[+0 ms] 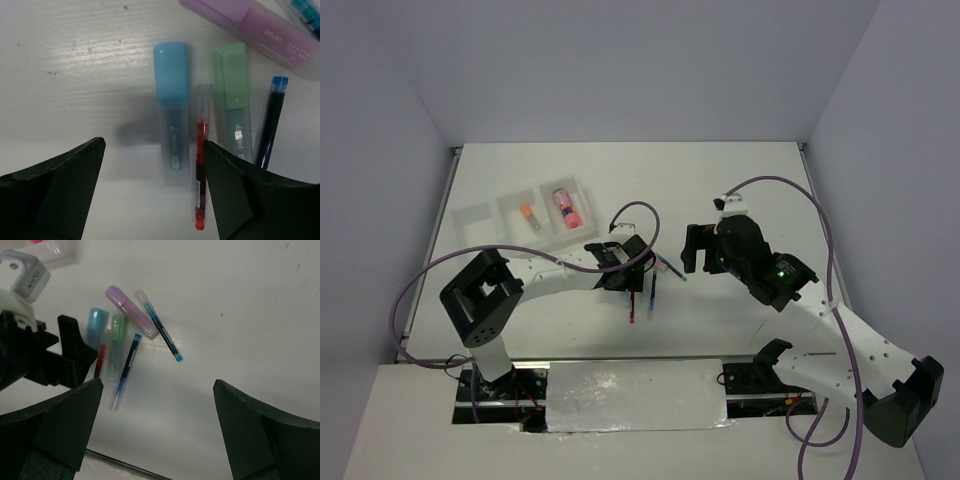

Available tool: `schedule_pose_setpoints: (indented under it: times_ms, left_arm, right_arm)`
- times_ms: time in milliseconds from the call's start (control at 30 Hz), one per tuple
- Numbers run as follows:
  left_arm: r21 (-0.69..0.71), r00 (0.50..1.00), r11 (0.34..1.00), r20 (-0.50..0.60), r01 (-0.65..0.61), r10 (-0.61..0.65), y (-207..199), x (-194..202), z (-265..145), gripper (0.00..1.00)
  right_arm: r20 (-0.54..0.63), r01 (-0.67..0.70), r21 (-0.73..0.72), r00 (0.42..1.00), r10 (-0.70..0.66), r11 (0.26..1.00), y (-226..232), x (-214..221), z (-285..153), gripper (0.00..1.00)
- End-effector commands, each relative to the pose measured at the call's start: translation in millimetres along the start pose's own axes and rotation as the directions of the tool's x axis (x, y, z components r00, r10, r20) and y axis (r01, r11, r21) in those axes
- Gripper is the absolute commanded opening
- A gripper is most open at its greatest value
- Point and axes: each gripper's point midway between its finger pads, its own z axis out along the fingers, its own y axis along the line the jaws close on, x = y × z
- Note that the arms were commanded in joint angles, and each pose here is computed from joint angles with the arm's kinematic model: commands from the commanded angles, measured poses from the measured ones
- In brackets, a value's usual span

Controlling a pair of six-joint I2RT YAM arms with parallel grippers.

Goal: Sort the stationery into containers
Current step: Pick up the pen from the center of the board, then place the pen in the storage box.

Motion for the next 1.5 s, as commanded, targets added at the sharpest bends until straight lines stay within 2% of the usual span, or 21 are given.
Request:
schedule_pose_setpoints:
  times_ms: [0,233,467,633,733,767,867,933,967,1033,1067,1133,1167,1233,1267,1333,1433,1467]
  left_arm:
    - [0.029,0.997,0.998,0.060,0.054,-0.056,-19.8,-24.7,-0.2,0.92]
    - [-0.010,0.996,0.998,0.064,0.066,-0.065,-11.3,-23.9,10.9,0.88]
    - [-0.035,0.998,0.997,0.026,0.063,-0.062,0.4,-10.5,28.0,0.76]
    - [-0.044,0.998,0.997,-0.007,0.068,-0.068,8.8,1.4,40.8,0.72]
    - [-0.066,0.997,0.995,-0.031,0.069,-0.072,17.4,9.0,45.4,0.51]
    - [-0.075,0.996,0.994,-0.032,0.075,-0.077,21.9,9.4,44.8,0.37]
    - [-0.080,0.991,0.988,0.011,0.134,-0.133,39.0,-3.4,23.0,0.06]
    - [-0.094,0.987,0.983,0.036,0.158,-0.155,55.9,-7.6,7.6,0.00]
    - [-0.059,0.976,0.978,0.098,0.199,-0.193,62.4,-27.7,-13.6,0.00]
    - [-0.052,0.966,0.974,0.149,0.219,-0.209,75.7,-43.9,-39.7,0.00]
    - [-0.039,0.947,0.967,0.219,0.251,-0.237,89.5,-63.8,-61.3,0.00]
    - [-0.039,0.927,0.959,0.268,0.282,-0.261,108.2,-84.4,-82.9,0.00]
    - [-0.050,0.911,0.949,0.300,0.310,-0.282,130.2,-99.3,-90.8,0.00]
    - [-0.051,0.893,0.936,0.323,0.347,-0.314,152.1,-119.0,-96.5,0.00]
    - [-0.092,0.885,0.921,0.328,0.379,-0.331,177.2,-127.8,-92.3,0.01]
    - [-0.098,0.875,0.910,0.331,0.403,-0.352,190.6,-143.4,-92.3,0.03]
    - [-0.136,0.858,0.881,0.336,0.453,-0.389,220.4,-164.8,-79.4,0.06]
    - [-0.166,0.866,0.874,0.304,0.457,-0.396,226.1,-163.5,-65.3,0.06]
  right_arm:
    - [0.079,0.002,-0.063,0.997,0.003,0.998,7.7,-21.2,-18.8,1.00]
    - [0.080,0.009,-0.094,0.997,-0.002,0.995,13.5,-22.1,-18.7,1.00]
    - [0.068,0.014,-0.097,0.998,-0.008,0.995,14.9,-19.6,-14.1,1.00]
    - [0.065,0.015,-0.102,0.998,-0.008,0.995,17.9,-22.9,-13.6,1.00]
    - [0.070,0.015,-0.111,0.998,-0.007,0.994,19.6,-25.1,-16.4,1.00]
    - [0.073,0.014,-0.112,0.997,-0.006,0.994,19.7,-26.1,-17.7,1.00]
    - [0.091,0.022,-0.112,0.996,-0.012,0.993,18.3,-30.0,-23.7,1.00]
    - [0.103,0.028,-0.120,0.995,-0.016,0.992,18.1,-31.2,-27.8,1.00]
    - [0.109,0.037,-0.130,0.994,-0.022,0.991,19.0,-31.6,-28.5,1.00]
    - [0.114,0.043,-0.143,0.993,-0.027,0.989,19.4,-29.8,-29.2,1.00]
    - [0.119,0.045,-0.151,0.993,-0.027,0.988,21.0,-30.1,-28.9,1.00]
    - [0.102,0.042,-0.156,0.994,-0.027,0.987,21.5,-25.4,-24.7,1.00]
    - [0.100,0.037,-0.166,0.995,-0.021,0.985,24.0,-24.9,-23.1,1.00]
    - [0.079,0.034,-0.189,0.997,-0.019,0.981,28.3,-18.1,-17.0,1.00]
    - [0.075,0.027,-0.199,0.997,-0.013,0.980,30.4,-17.4,-15.0,1.00]
    - [0.074,0.024,-0.210,0.997,-0.008,0.977,34.1,-18.4,-12.1,1.00]
    - [0.060,0.023,-0.214,0.998,-0.011,0.977,36.3,-16.4,-7.5,1.00]
    - [0.057,0.023,-0.213,0.998,-0.012,0.977,36.3,-15.6,-6.1,1.00]
